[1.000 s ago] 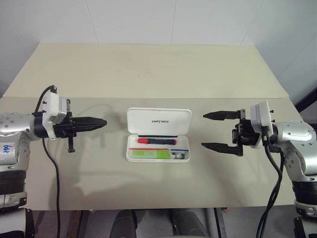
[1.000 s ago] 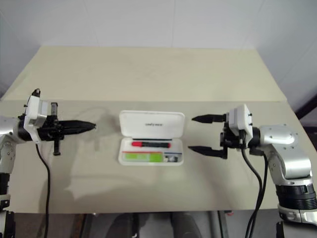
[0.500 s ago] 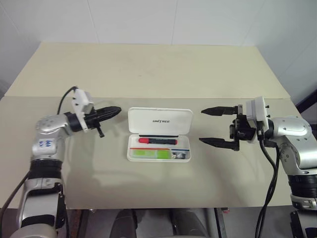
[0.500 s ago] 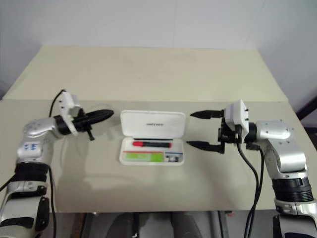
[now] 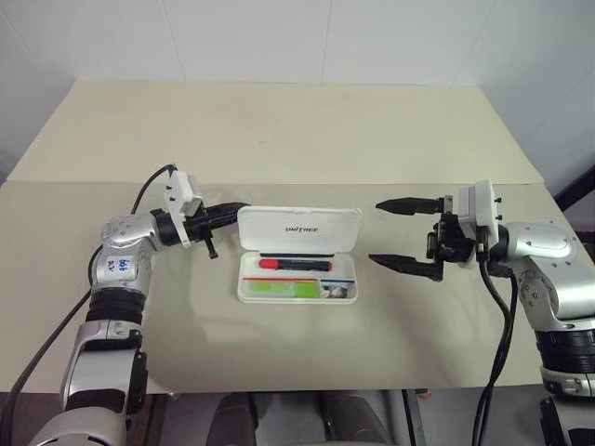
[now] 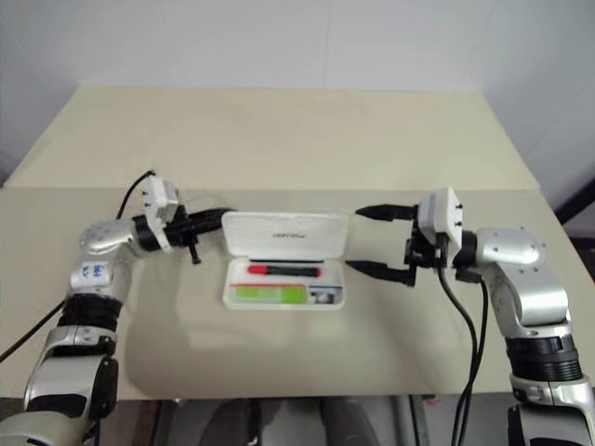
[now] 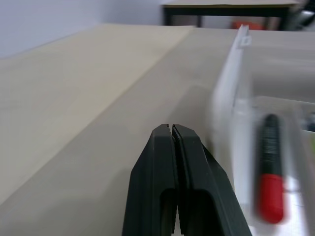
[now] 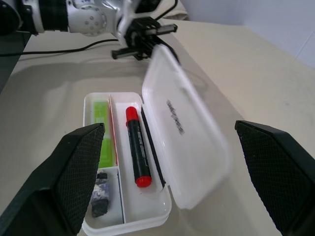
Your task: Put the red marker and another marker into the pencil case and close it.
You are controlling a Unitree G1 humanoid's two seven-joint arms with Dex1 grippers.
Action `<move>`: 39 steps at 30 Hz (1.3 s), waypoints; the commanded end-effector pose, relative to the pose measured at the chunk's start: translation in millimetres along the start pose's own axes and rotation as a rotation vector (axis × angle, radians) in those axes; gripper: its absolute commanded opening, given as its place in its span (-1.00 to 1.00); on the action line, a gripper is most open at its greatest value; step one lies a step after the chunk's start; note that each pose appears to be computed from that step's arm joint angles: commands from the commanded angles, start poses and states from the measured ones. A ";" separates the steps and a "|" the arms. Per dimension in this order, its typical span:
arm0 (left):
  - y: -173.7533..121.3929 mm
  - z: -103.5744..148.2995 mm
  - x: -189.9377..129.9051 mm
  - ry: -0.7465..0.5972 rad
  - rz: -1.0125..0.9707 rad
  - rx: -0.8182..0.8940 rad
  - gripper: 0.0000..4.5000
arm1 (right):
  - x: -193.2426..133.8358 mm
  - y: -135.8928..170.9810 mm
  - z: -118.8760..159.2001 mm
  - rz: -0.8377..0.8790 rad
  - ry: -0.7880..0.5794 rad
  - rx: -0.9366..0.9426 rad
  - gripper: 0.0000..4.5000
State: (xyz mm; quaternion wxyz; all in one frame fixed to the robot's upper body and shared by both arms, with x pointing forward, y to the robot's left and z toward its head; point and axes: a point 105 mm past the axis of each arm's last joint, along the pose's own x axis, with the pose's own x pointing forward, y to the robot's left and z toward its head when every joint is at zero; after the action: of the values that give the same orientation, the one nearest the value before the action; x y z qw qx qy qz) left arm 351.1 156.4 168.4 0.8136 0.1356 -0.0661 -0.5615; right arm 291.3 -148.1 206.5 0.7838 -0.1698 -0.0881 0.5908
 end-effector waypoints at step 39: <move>-31.5 39.0 -33.6 0.036 0.002 -0.038 0.32 | -13.5 -7.7 -2.2 -0.070 -0.009 -0.026 1.00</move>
State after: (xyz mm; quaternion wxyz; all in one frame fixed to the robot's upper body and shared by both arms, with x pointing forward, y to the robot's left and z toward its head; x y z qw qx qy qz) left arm 308.1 167.9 182.3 0.8171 0.1152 -0.0137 -0.5647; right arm 295.0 -155.2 194.4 0.8022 -0.1498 -0.0829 0.5719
